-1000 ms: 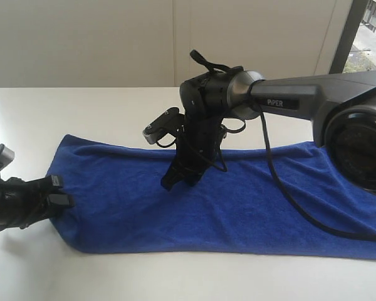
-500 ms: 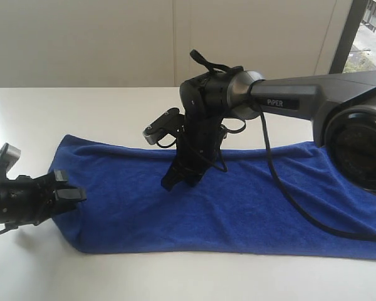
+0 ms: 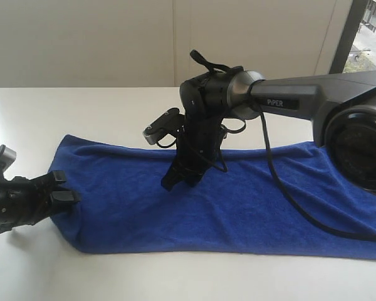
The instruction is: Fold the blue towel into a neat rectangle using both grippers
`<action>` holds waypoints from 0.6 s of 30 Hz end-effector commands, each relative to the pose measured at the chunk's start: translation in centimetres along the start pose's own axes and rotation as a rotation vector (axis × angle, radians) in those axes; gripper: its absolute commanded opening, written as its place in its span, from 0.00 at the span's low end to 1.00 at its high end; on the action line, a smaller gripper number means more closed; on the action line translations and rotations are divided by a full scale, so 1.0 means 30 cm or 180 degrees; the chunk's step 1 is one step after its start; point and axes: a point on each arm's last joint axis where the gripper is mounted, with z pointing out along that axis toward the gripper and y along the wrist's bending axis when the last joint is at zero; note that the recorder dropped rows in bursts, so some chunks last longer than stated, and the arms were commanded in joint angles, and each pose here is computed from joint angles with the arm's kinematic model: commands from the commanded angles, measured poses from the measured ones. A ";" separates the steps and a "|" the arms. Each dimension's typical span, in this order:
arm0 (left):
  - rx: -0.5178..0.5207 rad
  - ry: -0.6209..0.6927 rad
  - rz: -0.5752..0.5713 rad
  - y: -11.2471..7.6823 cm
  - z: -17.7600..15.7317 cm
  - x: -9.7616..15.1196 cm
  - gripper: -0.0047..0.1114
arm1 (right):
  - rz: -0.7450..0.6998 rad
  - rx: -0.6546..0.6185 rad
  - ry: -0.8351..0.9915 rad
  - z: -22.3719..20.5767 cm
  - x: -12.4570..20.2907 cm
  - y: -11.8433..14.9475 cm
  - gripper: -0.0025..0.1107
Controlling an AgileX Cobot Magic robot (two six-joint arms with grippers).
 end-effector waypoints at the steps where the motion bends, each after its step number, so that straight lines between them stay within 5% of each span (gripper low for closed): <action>1: 0.0027 -0.0023 -0.0022 -0.002 0.002 0.000 0.28 | 0.0006 -0.0008 0.0033 0.003 0.008 -0.007 0.17; 7: 0.0034 -0.0024 -0.0009 -0.003 0.002 0.000 0.04 | 0.0006 -0.0008 0.0033 0.003 0.008 -0.007 0.17; 18: 0.0054 -0.0069 0.0219 -0.042 -0.060 -0.024 0.04 | 0.0006 -0.0010 0.0040 0.003 0.009 -0.007 0.17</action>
